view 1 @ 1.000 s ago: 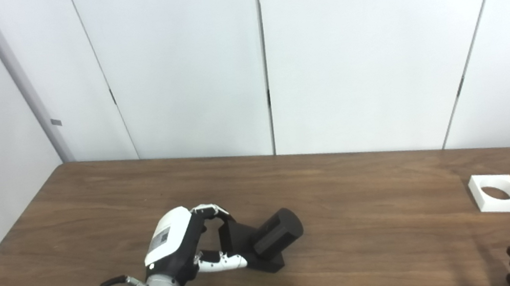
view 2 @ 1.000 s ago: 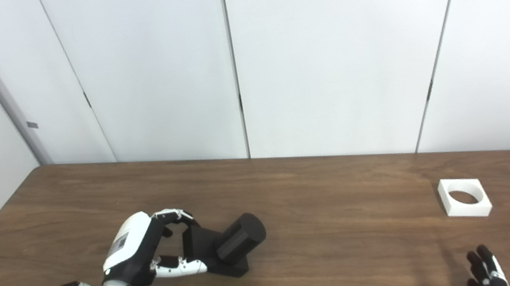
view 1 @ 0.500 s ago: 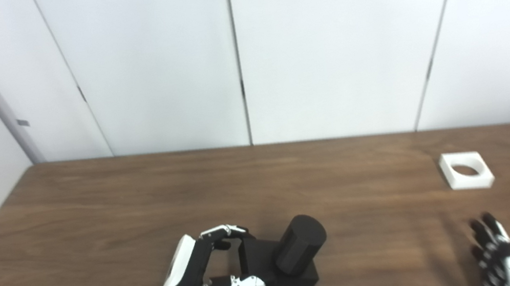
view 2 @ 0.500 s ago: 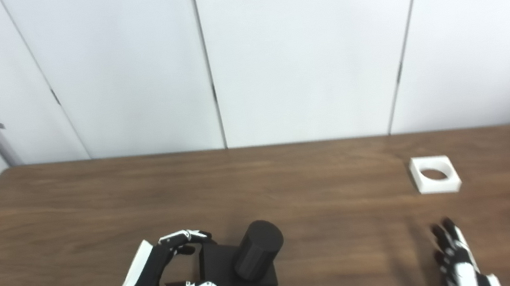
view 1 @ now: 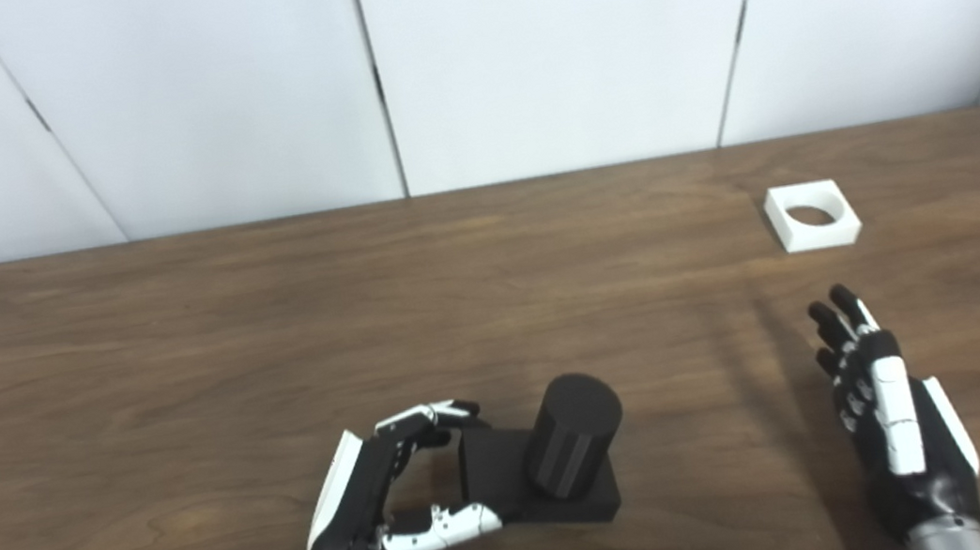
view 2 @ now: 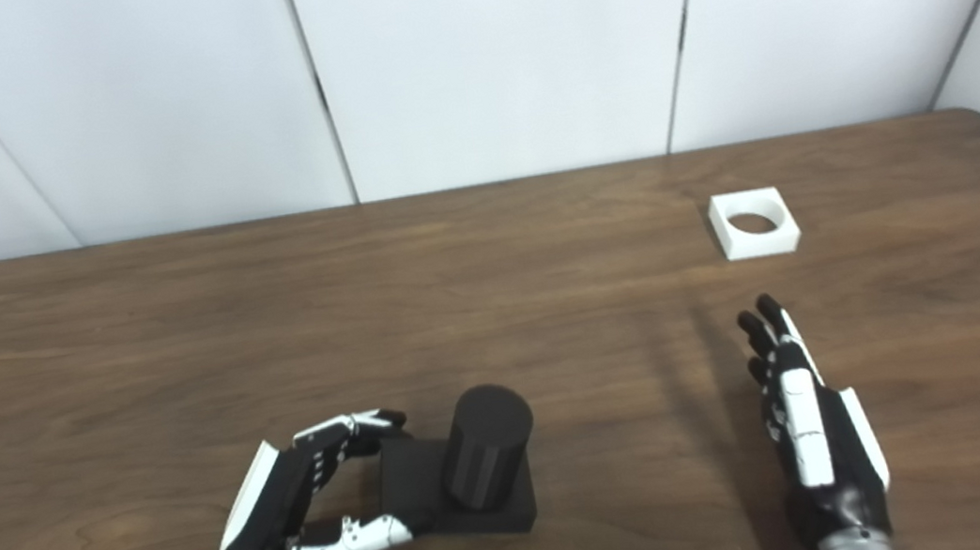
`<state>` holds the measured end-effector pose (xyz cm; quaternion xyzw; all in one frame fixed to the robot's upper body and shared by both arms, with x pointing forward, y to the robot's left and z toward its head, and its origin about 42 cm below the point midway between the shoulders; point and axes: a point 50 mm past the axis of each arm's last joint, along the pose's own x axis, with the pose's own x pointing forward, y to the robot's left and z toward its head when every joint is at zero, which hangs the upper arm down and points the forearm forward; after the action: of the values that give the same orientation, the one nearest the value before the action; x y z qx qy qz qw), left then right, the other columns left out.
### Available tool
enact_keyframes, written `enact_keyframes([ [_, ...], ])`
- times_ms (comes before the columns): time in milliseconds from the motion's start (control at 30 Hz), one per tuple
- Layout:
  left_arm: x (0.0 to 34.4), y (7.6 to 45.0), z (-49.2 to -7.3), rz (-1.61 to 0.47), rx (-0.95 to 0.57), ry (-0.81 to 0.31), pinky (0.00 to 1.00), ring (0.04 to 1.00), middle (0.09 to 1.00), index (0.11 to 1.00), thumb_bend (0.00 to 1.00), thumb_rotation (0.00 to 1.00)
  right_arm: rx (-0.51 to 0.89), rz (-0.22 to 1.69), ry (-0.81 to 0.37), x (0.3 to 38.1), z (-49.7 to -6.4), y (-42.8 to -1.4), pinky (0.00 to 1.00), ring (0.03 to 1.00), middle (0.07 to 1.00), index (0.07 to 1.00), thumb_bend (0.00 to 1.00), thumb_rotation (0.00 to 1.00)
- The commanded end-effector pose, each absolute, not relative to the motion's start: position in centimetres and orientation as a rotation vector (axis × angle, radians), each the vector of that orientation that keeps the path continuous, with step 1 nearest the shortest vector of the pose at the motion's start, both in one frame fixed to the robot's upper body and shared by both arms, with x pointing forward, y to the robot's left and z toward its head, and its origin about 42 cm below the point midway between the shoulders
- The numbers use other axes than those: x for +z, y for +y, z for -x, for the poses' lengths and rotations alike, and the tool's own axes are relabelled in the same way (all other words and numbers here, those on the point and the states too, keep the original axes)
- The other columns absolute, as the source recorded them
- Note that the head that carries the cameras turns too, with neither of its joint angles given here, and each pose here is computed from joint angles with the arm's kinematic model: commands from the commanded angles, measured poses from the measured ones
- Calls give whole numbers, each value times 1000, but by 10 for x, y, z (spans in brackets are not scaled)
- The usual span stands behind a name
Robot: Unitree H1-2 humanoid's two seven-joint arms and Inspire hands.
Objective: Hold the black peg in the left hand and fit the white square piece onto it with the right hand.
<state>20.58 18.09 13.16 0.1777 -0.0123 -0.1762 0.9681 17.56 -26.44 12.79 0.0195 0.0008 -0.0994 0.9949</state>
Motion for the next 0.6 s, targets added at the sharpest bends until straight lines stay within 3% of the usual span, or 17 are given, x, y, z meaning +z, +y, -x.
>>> enact_keyframes([
  [0, 129, 180, -206, -393, -363, -48, 816, 841, 790, 490, 494, 57, -223, -145, -55, 139, -176, -238, 1000, 998, 939, 965, 527, 1000],
  [300, 112, 186, -205, -730, -349, -143, 689, 802, 776, 491, 501, 56, -226, -132, -52, 143, -176, -239, 1000, 1000, 935, 958, 542, 1000],
  [567, 110, 188, -204, -937, -360, -212, 713, 796, 764, 491, 505, 58, -213, -126, -59, 146, -177, -241, 1000, 1000, 941, 965, 542, 1000],
])
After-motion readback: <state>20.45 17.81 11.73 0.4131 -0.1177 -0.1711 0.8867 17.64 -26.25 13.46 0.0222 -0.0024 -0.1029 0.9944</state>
